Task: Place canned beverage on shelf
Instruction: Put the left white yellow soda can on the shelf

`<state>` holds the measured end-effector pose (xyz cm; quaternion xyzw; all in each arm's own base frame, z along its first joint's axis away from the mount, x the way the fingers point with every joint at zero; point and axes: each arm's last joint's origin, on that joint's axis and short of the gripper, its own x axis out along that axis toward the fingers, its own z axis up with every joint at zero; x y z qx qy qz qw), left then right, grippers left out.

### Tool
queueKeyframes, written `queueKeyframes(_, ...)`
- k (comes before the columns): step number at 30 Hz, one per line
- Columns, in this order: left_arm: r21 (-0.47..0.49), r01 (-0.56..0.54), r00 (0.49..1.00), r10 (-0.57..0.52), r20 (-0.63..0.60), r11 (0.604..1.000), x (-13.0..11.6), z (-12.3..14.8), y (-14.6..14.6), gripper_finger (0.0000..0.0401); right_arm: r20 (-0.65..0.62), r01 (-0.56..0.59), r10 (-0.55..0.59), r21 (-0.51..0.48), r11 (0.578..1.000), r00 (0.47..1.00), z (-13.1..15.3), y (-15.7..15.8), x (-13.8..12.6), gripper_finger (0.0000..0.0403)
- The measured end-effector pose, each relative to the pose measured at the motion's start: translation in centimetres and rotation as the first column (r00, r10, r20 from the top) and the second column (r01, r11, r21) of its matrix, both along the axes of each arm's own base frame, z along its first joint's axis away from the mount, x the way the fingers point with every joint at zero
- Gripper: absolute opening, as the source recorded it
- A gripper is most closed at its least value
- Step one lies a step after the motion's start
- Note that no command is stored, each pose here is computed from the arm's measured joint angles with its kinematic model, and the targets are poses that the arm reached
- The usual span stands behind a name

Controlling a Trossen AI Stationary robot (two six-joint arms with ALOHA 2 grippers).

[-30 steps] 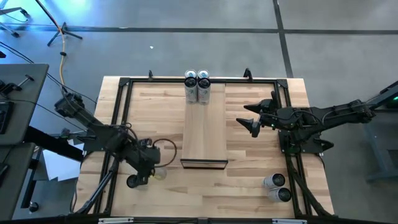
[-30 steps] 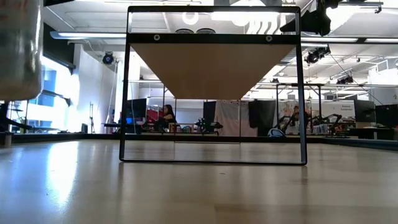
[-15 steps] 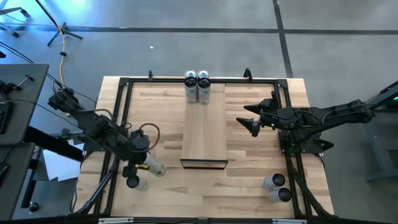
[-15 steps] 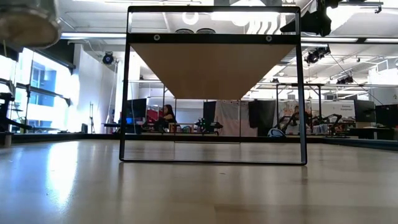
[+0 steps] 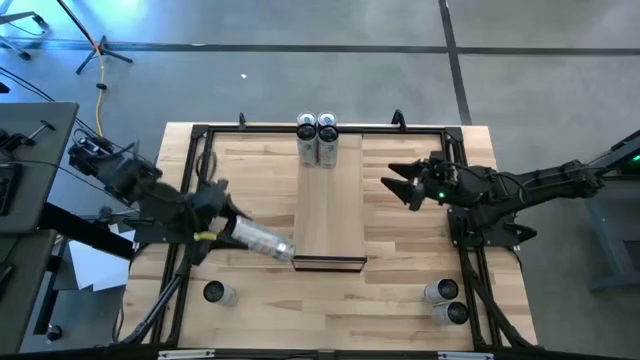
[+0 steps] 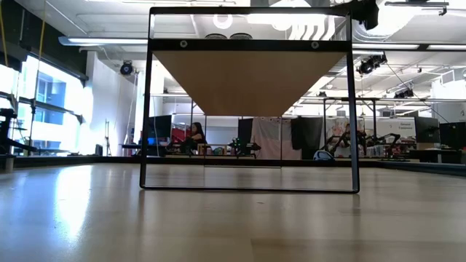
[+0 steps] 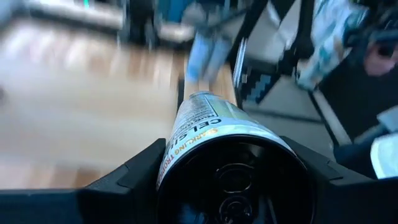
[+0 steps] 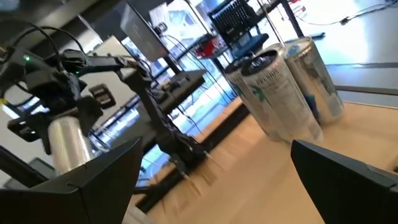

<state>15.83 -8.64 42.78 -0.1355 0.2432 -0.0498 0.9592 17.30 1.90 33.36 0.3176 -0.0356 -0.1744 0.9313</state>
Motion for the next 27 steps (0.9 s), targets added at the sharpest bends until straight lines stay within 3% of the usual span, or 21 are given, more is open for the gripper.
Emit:
queueKeyframes(6,0.166,-0.053,0.989,0.029,0.146,0.985,1.7,4.6,1.5,0.023,0.046,0.0,0.0,0.007,1.0,0.999,0.4,0.0,0.0,0.0397)
queueKeyframes(11,0.304,-0.14,0.978,0.084,0.19,0.942,4.0,7.8,3.5,0.023,0.036,0.0,0.001,-0.015,1.0,0.999,0.4,0.0,0.0,0.0397)
queueKeyframes(18,0.456,-0.182,0.982,0.184,0.04,0.871,8.5,8.3,6.3,0.023,0.021,-0.001,0.001,-0.022,1.0,1.0,0.3,0.0,0.0,0.0397)
queueKeyframes(21,0.455,-0.159,0.982,0.186,-0.016,0.876,10.7,7.6,6.9,0.023,0.003,-0.002,0.002,-0.025,1.0,1.0,0.1,0.0,0.2,0.0397)
queueKeyframes(27,0.413,-0.012,0.974,0.104,-0.199,0.911,13.5,4.9,7.0,0.023,-0.037,-0.002,0.001,-0.025,1.0,0.999,-0.5,0.2,0.9,0.0397)
